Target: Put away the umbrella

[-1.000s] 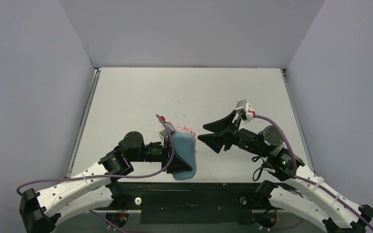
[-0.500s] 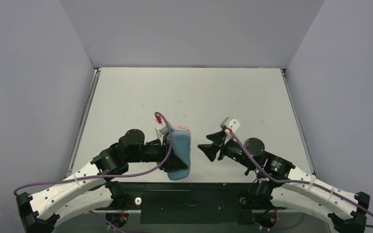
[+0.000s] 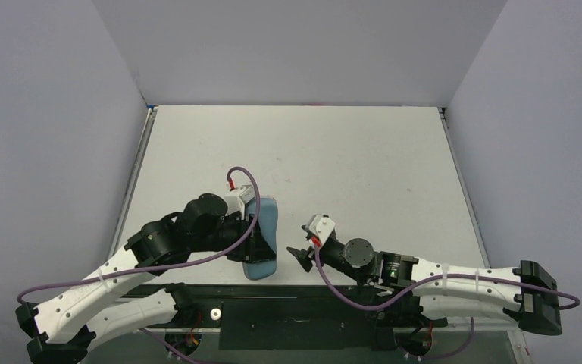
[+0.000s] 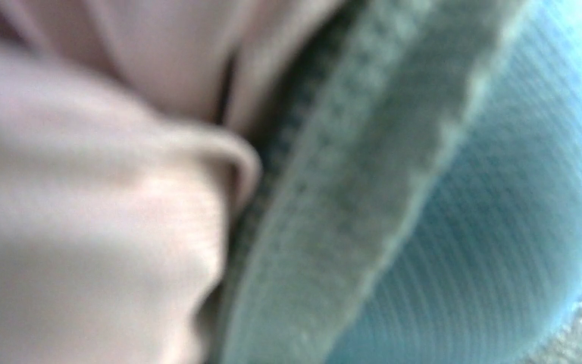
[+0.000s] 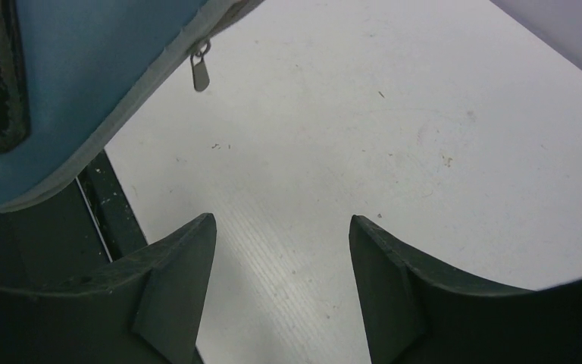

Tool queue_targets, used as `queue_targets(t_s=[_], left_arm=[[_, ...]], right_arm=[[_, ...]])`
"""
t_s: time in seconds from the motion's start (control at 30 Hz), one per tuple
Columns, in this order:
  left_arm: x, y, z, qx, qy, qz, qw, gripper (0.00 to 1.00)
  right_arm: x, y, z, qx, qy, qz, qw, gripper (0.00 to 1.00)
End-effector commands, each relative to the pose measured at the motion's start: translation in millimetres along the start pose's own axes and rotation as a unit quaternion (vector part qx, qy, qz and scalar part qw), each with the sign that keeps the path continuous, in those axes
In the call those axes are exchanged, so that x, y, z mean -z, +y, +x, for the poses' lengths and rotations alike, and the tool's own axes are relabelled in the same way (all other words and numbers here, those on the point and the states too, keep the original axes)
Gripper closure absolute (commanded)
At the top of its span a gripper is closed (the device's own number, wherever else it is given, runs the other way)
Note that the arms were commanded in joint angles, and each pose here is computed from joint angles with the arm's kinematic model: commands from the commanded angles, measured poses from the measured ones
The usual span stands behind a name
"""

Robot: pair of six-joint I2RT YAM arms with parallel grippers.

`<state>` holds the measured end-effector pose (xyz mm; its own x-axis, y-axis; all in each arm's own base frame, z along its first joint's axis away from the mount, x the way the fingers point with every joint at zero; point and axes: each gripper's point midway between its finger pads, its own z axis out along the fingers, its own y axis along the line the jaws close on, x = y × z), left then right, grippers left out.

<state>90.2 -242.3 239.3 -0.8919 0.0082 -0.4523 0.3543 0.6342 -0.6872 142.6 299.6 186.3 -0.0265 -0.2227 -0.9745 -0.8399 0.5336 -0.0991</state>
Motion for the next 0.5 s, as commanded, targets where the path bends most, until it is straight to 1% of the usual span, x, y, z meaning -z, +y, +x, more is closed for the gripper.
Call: queue_targets(t_s=[0.0,0.03,0.2,0.47], left_arm=[[16,-12,-9,0.010,-0.012,0.002,1.000,0.97],[16,-12,-8,0.010,-0.009,0.002,1.000,0.97],[18,-15,-6,0.007,-0.004,0.012,1.000,0.97],[18,-17,-2,0.006,0.000,0.023,1.000,0.97]], right_arm=[[-14,-3,-47,0.005,-0.096,0.019,0.995,0.39],[-18,0,-45,0.009,-0.094,0.013,0.995,0.39],[-26,15,-59,0.028,-0.123,-0.024,0.992,0.38],[-30,30,-67,0.044,-0.138,-0.061,0.988,0.38]])
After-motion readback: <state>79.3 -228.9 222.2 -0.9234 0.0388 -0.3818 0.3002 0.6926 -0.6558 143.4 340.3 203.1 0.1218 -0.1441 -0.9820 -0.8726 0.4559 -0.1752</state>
